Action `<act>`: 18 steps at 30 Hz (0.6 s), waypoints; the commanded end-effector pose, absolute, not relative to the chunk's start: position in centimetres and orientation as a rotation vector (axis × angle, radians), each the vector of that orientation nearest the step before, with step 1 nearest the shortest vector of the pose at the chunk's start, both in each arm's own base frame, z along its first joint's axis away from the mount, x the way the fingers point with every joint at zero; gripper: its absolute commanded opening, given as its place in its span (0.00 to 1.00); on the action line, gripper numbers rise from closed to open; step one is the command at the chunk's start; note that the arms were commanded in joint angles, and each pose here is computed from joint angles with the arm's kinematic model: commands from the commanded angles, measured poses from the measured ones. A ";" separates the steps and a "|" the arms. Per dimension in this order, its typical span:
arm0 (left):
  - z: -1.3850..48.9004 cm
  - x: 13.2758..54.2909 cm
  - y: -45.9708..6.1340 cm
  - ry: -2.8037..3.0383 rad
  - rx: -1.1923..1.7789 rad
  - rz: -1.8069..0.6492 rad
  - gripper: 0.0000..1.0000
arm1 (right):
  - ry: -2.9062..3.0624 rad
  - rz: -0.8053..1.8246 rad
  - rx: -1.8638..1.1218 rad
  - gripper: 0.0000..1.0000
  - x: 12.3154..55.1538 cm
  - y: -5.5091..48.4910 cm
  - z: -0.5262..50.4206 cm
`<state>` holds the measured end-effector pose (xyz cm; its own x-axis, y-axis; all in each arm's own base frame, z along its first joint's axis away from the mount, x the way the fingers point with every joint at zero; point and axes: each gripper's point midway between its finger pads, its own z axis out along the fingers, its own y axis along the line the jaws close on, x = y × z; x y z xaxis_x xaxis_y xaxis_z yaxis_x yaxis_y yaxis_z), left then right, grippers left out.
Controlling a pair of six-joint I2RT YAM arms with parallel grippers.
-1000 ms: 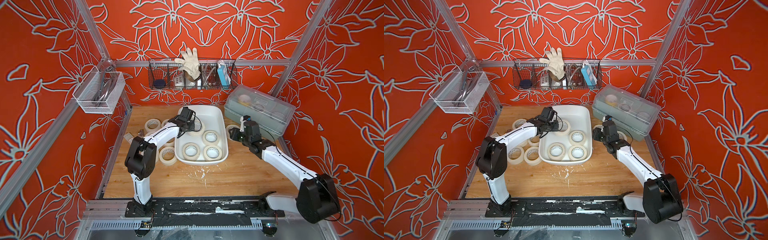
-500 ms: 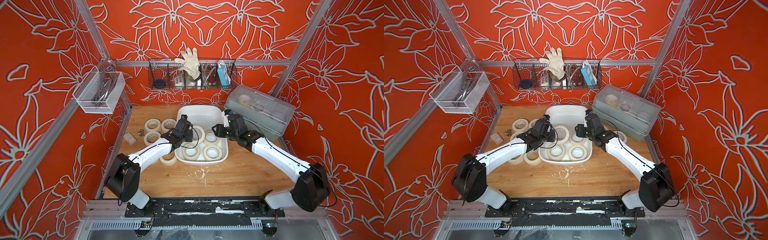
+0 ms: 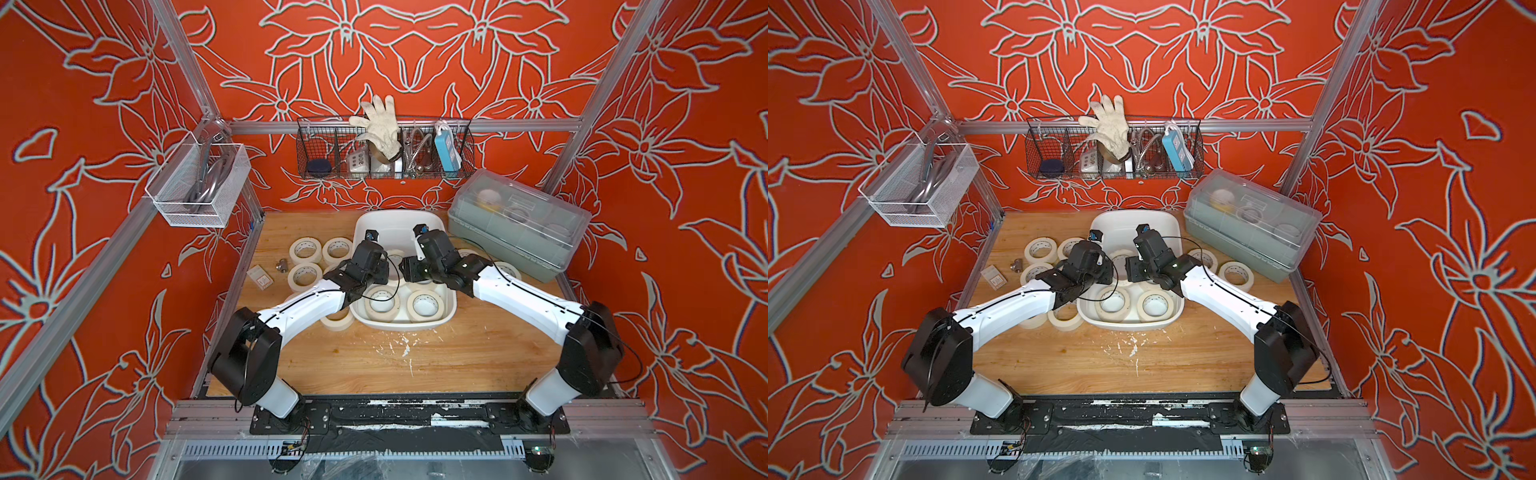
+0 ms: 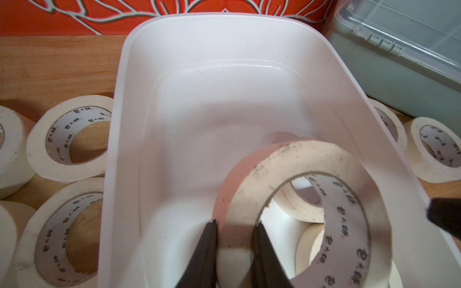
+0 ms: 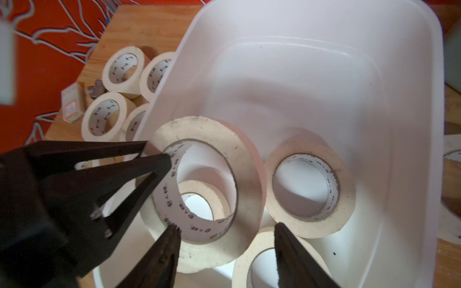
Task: Take out the art tape in the storage box
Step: Pick up the art tape from the storage box.
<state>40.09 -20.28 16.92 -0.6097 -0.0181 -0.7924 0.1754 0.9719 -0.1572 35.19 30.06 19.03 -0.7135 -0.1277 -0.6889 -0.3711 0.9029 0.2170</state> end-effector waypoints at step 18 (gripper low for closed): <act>20.2 40.7 -20.8 2.106 0.095 -0.322 0.08 | 2.377 0.174 -0.317 0.51 38.6 29.7 17.1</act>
